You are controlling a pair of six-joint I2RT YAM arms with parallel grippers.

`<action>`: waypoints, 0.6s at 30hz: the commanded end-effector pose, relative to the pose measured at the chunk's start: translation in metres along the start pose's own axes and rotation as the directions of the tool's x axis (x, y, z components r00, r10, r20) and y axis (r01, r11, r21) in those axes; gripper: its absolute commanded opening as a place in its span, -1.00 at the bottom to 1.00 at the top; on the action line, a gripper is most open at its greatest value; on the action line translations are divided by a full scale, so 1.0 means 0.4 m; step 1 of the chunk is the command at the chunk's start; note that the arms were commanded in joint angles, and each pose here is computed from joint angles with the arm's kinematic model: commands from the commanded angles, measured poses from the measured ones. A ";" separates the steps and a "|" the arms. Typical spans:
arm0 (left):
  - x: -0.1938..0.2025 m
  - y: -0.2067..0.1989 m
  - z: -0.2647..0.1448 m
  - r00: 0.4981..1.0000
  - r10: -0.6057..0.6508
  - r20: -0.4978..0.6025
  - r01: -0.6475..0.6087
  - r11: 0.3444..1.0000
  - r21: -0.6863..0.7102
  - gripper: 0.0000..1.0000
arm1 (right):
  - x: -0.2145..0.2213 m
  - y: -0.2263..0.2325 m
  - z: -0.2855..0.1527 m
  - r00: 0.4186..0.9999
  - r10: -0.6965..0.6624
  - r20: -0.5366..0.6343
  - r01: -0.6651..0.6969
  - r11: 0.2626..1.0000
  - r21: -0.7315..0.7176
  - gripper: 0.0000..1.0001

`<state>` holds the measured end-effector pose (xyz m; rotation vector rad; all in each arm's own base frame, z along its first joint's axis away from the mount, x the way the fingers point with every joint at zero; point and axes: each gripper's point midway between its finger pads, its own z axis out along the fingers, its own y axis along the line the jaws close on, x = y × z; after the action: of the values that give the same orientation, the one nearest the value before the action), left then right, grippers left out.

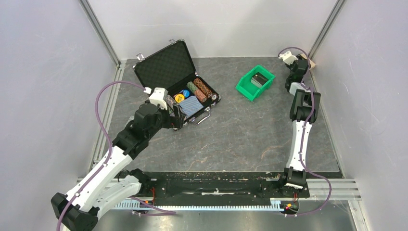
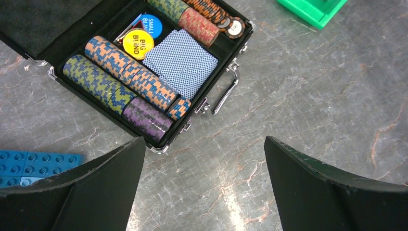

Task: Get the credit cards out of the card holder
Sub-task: Pick up the card holder from the corner of the board.

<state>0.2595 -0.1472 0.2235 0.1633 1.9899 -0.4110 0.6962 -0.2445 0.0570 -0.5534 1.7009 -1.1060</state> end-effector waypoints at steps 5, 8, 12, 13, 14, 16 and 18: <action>-0.008 0.018 0.018 0.998 0.063 -0.005 -0.063 0.997 -0.044 1.00 | 0.043 -0.015 0.016 0.998 0.002 -0.064 0.003 0.997 0.074 -0.17; -0.008 0.024 0.020 0.998 0.066 -0.006 -0.066 0.996 -0.055 1.00 | 0.047 -0.027 0.020 0.998 0.020 -0.065 -0.014 0.996 0.090 -0.33; -0.006 0.022 0.023 0.998 0.066 -0.009 -0.066 0.996 -0.052 1.00 | 0.053 -0.049 0.022 0.996 0.060 -0.066 -0.052 0.992 0.112 -0.67; -0.006 0.021 0.023 0.998 0.066 -0.008 -0.066 0.997 -0.049 1.00 | 0.056 -0.053 0.022 0.995 0.071 -0.067 -0.063 0.992 0.112 -0.77; -0.006 0.020 0.023 0.998 0.065 -0.007 -0.066 0.997 -0.046 1.00 | 0.058 -0.059 0.022 0.994 0.086 -0.066 -0.078 0.991 0.112 -0.86; -0.007 0.016 0.023 0.998 0.063 -0.005 -0.063 0.997 -0.038 1.00 | 0.066 -0.069 0.020 0.992 0.105 -0.068 -0.097 0.989 0.116 -1.00; -0.009 0.015 0.020 0.998 0.062 -0.001 -0.062 0.997 -0.036 1.00 | 0.068 -0.076 0.020 0.990 0.124 -0.064 -0.116 0.987 0.115 -1.00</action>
<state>0.2645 -0.1444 0.2068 0.1582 2.0463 -0.3564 0.6977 -0.2482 0.0466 -0.4663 1.7181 -1.1227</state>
